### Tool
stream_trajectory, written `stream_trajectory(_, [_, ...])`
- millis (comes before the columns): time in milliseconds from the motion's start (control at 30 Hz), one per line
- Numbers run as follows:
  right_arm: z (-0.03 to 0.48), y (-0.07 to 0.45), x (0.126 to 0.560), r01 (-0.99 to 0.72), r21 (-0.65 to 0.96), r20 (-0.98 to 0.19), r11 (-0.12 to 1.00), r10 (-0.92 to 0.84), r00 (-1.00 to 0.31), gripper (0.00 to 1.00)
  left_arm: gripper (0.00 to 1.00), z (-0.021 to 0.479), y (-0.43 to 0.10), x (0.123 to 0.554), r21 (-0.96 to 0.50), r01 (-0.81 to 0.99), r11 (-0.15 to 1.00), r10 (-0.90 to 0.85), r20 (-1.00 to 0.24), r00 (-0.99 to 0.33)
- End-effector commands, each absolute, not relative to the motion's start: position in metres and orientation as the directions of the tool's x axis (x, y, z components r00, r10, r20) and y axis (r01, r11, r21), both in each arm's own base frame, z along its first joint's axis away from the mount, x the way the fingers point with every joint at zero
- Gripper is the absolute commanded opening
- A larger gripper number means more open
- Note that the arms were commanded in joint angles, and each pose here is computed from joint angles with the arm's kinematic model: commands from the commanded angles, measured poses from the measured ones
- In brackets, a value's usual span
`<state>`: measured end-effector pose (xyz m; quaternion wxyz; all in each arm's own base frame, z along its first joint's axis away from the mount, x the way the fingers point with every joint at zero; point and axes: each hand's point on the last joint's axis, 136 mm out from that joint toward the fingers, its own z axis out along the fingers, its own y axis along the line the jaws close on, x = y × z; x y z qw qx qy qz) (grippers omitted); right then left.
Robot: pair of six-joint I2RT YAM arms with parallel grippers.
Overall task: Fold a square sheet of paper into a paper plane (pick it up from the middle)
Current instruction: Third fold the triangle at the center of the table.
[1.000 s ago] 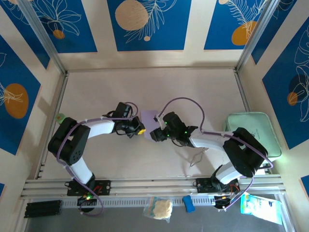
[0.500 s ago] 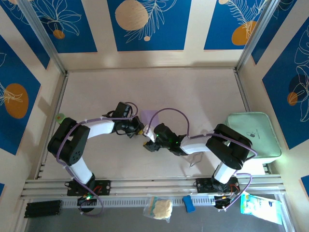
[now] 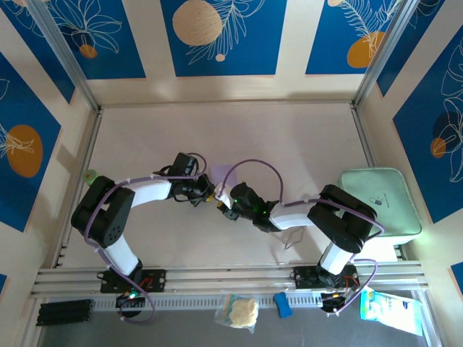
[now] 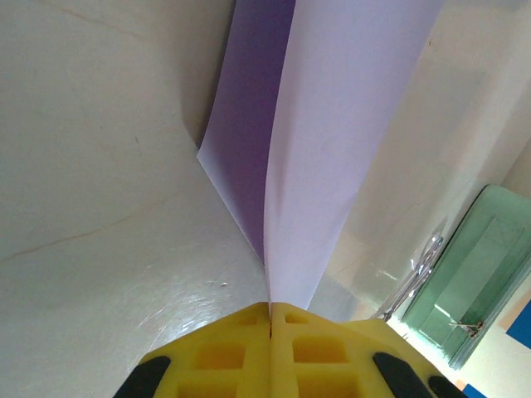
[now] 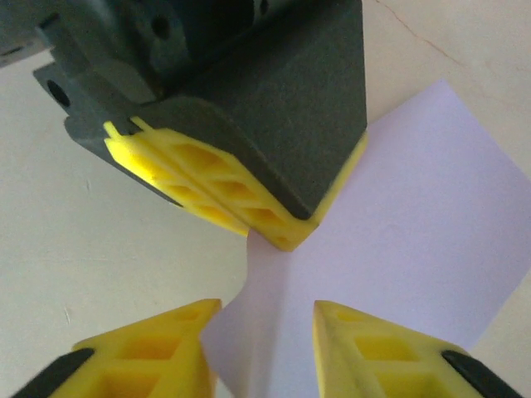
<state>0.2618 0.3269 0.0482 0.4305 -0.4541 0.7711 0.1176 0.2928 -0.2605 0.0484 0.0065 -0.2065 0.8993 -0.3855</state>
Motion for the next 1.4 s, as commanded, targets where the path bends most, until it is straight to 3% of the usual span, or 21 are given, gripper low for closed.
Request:
stream_trajectory(0, [0.061,0.329,0.264,-0.794,-0.225,-0.797,0.564,-0.576,-0.184,0.3,0.04,0.058,-0.257,0.294,-0.702,-0.358,0.616,-0.379,0.134,-0.916])
stream_trajectory(133, [0.063,0.331,0.263,-0.799,-0.222,-0.801,0.559,-0.571,-0.177,0.23,0.09,0.057,-0.256,0.293,-0.697,-0.359,0.62,-0.38,0.132,-0.915])
stream_trajectory(300, [0.062,0.334,0.257,-0.823,-0.188,-0.796,0.536,-0.574,-0.192,0.13,0.36,0.062,-0.241,0.298,-0.669,-0.327,0.668,-0.385,0.065,-0.92])
stream_trajectory(433, [0.056,0.335,0.247,-0.851,-0.098,-0.789,0.516,-0.562,-0.25,0.09,0.42,0.077,-0.222,0.315,-0.664,-0.268,0.698,-0.398,-0.049,-0.916])
stream_trajectory(567, [0.054,0.336,0.241,-0.855,0.015,-0.788,0.519,-0.52,-0.329,0.07,0.43,0.089,-0.232,0.33,-0.698,-0.187,0.691,-0.36,-0.107,-0.927])
stream_trajectory(767, [0.055,0.341,0.236,-0.831,0.163,-0.777,0.532,-0.45,-0.441,0.05,0.35,0.073,-0.251,0.343,-0.716,-0.173,0.676,-0.32,-0.074,-0.945])
stream_trajectory(1100, [0.063,0.348,0.238,-0.745,0.379,-0.709,0.549,-0.346,-0.615,0.03,0.29,0.048,-0.267,0.35,-0.652,-0.136,0.746,-0.225,-0.054,-0.973])
stream_trajectory(1367, [0.061,0.347,0.247,-0.667,0.464,-0.655,0.583,-0.281,-0.702,0.03,0.25,0.033,-0.273,0.348,-0.603,-0.105,0.791,-0.157,-0.034,-0.987])
